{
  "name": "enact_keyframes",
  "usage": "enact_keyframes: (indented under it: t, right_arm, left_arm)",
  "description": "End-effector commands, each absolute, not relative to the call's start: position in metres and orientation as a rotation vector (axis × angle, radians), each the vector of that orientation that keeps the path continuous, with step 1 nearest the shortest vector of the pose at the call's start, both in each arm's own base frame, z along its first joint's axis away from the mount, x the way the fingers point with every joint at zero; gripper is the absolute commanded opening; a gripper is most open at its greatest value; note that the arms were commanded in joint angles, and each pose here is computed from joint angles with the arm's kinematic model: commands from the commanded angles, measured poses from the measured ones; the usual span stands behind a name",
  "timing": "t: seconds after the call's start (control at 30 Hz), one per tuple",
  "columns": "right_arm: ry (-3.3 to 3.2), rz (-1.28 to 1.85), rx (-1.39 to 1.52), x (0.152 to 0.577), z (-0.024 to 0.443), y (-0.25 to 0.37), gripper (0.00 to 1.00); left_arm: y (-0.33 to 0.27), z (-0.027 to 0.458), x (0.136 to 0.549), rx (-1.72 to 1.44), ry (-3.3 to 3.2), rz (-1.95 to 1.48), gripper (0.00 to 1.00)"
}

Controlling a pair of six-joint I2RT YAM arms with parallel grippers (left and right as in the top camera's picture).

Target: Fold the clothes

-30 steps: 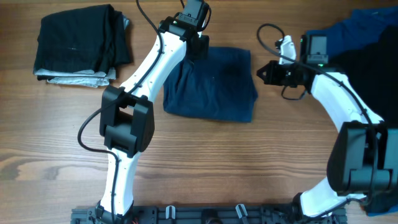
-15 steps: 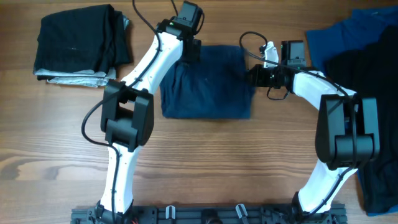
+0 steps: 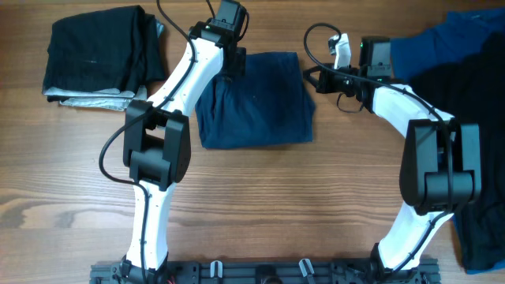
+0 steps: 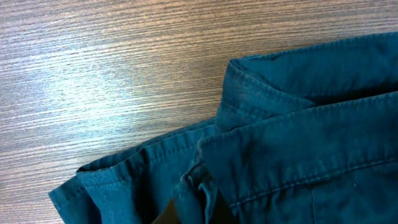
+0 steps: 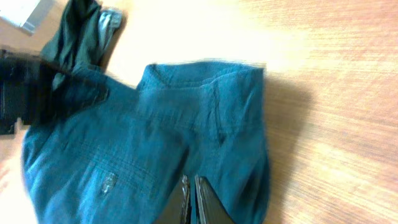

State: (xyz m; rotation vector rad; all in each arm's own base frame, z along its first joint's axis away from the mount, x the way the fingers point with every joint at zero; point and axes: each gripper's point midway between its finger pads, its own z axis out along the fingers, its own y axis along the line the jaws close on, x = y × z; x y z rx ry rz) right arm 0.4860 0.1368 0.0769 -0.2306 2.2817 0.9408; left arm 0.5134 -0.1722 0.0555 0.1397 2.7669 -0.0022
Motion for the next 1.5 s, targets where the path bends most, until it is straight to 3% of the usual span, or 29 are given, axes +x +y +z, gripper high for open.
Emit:
enact_keyframes:
  t: [0.0, 0.17, 0.4, 0.63, 0.73, 0.83, 0.93, 1.03, 1.13, 1.2, 1.23, 1.47]
  right_arm:
    - [2.244, 0.817, -0.172, 0.511, 0.074, 0.138, 0.04]
    - [2.176, 0.832, -0.204, 0.522, 0.067, 0.160, 0.04]
    - [2.254, 0.811, -0.172, 0.520, 0.016, 0.161, 0.04]
    - [2.295, 0.816, -0.159, 0.515, -0.003, 0.160, 0.04]
    - [2.311, 0.824, -0.137, 0.514, -0.005, 0.160, 0.04]
    - [2.316, 0.824, -0.135, 0.513, -0.005, 0.160, 0.04]
    - [2.319, 0.826, -0.132, 0.513, -0.006, 0.160, 0.04]
    - [2.318, 0.825, -0.134, 0.513, -0.006, 0.160, 0.04]
    - [2.320, 0.827, -0.132, 0.512, -0.006, 0.160, 0.04]
    - [2.331, 0.828, -0.128, 0.511, -0.008, 0.160, 0.04]
    - [2.340, 0.828, -0.126, 0.509, -0.009, 0.159, 0.04]
    - [2.353, 0.829, -0.121, 0.507, -0.011, 0.159, 0.04]
  left_arm:
    - [-0.168, 0.047, 0.512, 0.123, 2.783, 0.029, 0.04]
    - [-0.175, 0.046, 0.509, 0.142, 2.784, 0.018, 0.04]
    - [-0.199, 0.047, 0.502, 0.206, 2.773, 0.004, 0.04]
    - [-0.174, 0.048, 0.515, 0.132, 2.765, 0.016, 0.06]
    - [-0.159, 0.041, 0.521, 0.092, 2.772, 0.026, 0.23]
    - [-0.134, 0.027, 0.528, 0.038, 2.775, 0.102, 0.51]
    - [-0.084, 0.042, 0.544, -0.074, 2.695, 0.309, 0.58]
    - [-0.076, 0.087, 0.543, -0.225, 2.664, 0.183, 0.53]
    - [-0.107, 0.134, 0.528, -0.196, 2.675, -0.166, 0.46]
    - [-0.122, 0.151, 0.511, -0.195, 2.709, -0.347, 0.25]
    - [-0.130, 0.154, 0.499, -0.185, 2.748, -0.441, 0.07]
    - [-0.180, 0.135, 0.431, -0.068, 2.960, -1.001, 0.04]
